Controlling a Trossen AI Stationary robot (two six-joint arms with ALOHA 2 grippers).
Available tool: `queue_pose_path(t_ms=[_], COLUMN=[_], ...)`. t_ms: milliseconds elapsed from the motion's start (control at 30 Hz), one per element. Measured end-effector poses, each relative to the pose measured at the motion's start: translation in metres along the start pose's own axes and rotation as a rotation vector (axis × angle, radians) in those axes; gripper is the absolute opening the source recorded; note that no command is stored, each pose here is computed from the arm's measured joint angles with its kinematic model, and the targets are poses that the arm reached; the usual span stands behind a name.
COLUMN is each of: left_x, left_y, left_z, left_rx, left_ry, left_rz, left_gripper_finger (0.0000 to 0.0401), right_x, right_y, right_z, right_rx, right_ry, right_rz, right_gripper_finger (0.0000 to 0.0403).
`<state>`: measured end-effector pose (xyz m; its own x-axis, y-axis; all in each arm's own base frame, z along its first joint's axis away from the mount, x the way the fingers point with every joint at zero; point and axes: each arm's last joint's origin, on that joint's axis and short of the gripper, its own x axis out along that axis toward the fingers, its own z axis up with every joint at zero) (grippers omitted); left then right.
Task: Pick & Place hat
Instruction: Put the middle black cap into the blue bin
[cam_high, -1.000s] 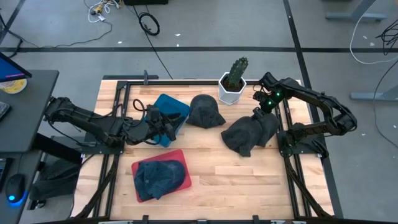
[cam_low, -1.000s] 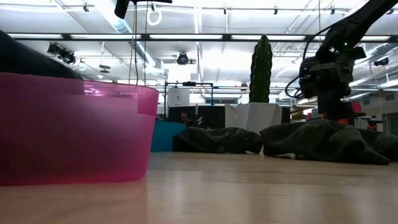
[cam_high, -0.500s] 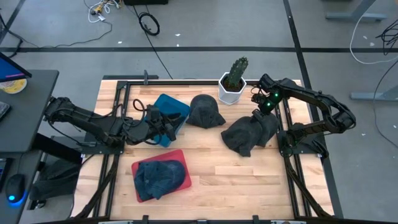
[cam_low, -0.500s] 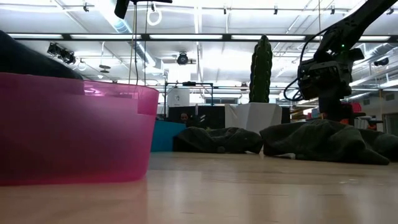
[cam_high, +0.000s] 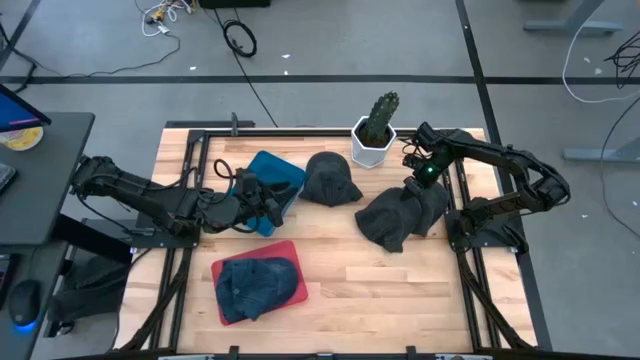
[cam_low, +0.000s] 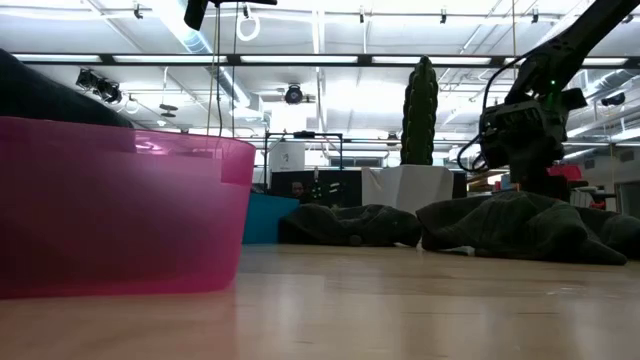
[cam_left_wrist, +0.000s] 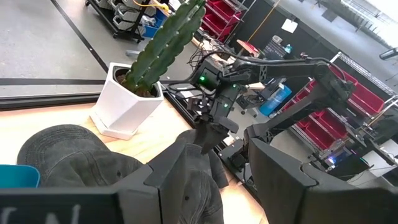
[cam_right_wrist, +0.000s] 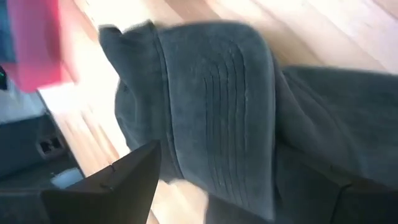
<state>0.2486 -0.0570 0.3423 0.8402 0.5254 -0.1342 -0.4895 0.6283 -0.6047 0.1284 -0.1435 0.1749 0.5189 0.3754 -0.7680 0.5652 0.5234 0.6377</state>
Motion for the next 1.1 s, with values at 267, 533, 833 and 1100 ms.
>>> queue_pose_path(t_ms=[267, 533, 833, 1100], left_x=[0.0, 0.0, 0.0, 0.0], left_y=[0.0, 0.0, 0.0, 0.0], left_z=[0.0, 0.0, 0.0, 0.0], left_rx=[0.0, 0.0, -0.001, -0.001], left_ry=[0.0, 0.0, 0.0, 0.0], left_rz=[0.0, 0.0, 0.0, 0.0], left_gripper_finger=[0.0177, 0.0177, 0.0177, 0.0177], right_x=[0.006, 0.006, -0.008, -0.045], right_y=[-0.006, -0.005, 0.008, 0.043], right_z=[0.0, 0.0, -0.004, -0.016], right_rx=[0.053, 0.058, 0.043, -0.031], right_ry=[-0.019, -0.024, -0.045, -0.111], right_rz=[-0.027, -0.013, 0.02, 0.085], right_gripper_finger=[0.025, 0.0049, 0.001, 0.0007])
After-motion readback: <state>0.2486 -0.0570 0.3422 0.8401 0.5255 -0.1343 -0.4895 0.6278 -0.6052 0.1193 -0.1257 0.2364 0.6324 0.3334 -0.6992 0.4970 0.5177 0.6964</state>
